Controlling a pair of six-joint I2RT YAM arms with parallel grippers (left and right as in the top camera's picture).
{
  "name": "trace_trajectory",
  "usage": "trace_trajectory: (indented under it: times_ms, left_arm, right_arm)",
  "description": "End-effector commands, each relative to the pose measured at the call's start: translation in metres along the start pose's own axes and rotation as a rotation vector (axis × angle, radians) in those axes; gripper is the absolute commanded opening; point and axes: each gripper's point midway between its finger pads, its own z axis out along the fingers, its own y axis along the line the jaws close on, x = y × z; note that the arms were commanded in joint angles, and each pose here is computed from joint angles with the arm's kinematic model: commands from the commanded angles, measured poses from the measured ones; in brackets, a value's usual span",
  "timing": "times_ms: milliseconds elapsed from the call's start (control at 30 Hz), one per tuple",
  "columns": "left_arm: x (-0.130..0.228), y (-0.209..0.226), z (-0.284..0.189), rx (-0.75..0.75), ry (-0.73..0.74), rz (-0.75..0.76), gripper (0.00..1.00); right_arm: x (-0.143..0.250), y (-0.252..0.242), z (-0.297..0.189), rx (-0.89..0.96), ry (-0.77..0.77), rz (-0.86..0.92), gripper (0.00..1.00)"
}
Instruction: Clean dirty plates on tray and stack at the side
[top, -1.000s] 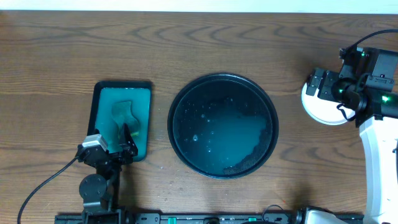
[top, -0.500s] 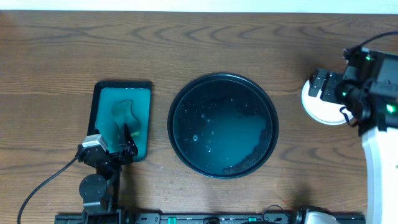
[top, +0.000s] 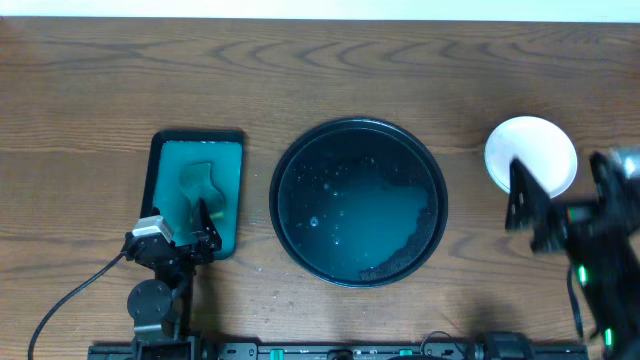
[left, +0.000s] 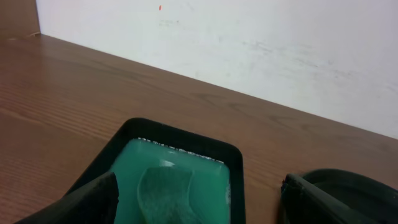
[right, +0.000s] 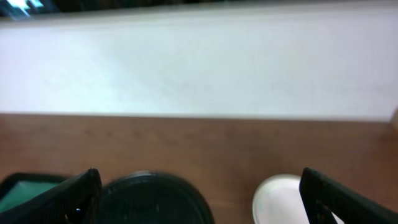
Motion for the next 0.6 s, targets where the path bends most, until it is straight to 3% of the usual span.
trace_trajectory:
  times_ms: [0, 567]
  left_arm:
    - [0.014, 0.006, 0.001, -0.023, 0.042, -0.003, 0.84]
    - [0.014, 0.006, 0.001, -0.023, 0.042, -0.003, 0.84]
  right_arm:
    - [0.019, 0.007, -0.012, -0.035, -0.035, -0.028, 0.99]
    - [0.118, 0.034, 0.022, -0.295, -0.472, -0.118, 0.99]
